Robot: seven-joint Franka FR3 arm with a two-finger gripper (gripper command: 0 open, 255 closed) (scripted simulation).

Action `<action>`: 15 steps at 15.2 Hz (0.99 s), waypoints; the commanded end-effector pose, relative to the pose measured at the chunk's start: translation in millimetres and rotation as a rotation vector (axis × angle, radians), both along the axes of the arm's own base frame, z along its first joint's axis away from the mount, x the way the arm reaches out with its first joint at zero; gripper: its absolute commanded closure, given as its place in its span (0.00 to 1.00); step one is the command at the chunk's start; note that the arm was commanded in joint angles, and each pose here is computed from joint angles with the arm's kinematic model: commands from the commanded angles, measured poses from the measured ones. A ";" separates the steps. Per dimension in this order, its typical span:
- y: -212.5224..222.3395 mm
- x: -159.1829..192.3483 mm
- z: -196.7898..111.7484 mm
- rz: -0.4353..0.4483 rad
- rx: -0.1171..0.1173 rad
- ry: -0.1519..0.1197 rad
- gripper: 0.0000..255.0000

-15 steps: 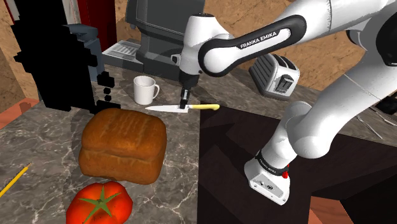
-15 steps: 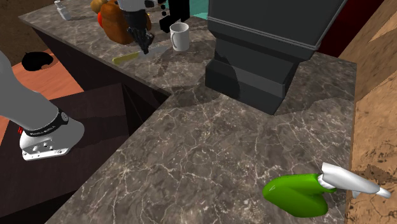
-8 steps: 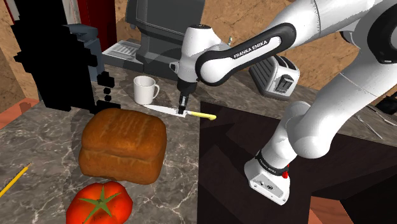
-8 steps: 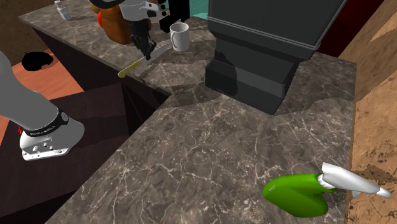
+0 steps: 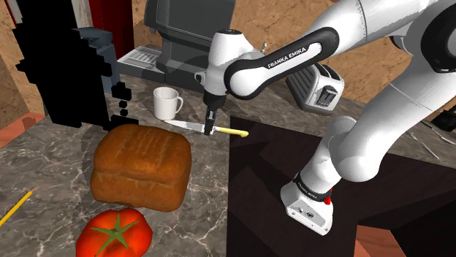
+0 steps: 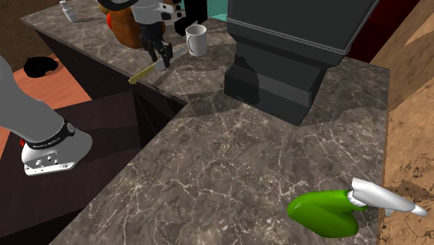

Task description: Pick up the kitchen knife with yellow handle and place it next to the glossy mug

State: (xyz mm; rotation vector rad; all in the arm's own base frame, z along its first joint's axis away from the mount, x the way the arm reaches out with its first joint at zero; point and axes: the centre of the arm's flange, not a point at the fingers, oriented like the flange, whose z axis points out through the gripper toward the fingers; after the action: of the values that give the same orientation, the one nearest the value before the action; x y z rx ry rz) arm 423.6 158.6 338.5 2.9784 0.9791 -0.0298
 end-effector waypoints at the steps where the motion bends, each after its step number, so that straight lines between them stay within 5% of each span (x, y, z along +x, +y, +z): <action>1: -0.1 -0.2 -0.5 0.000 0.000 0.001 0.00; 4: -0.2 -0.1 -0.2 0.000 0.000 0.001 0.00; 8: 0.4 0.8 49.8 0.000 0.000 0.001 0.00; 15: 0.4 0.8 49.8 0.000 0.000 0.001 0.00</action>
State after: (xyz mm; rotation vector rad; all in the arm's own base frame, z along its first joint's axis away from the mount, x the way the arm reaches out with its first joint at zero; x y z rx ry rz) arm 424.4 159.0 388.2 2.9783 0.9791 -0.0315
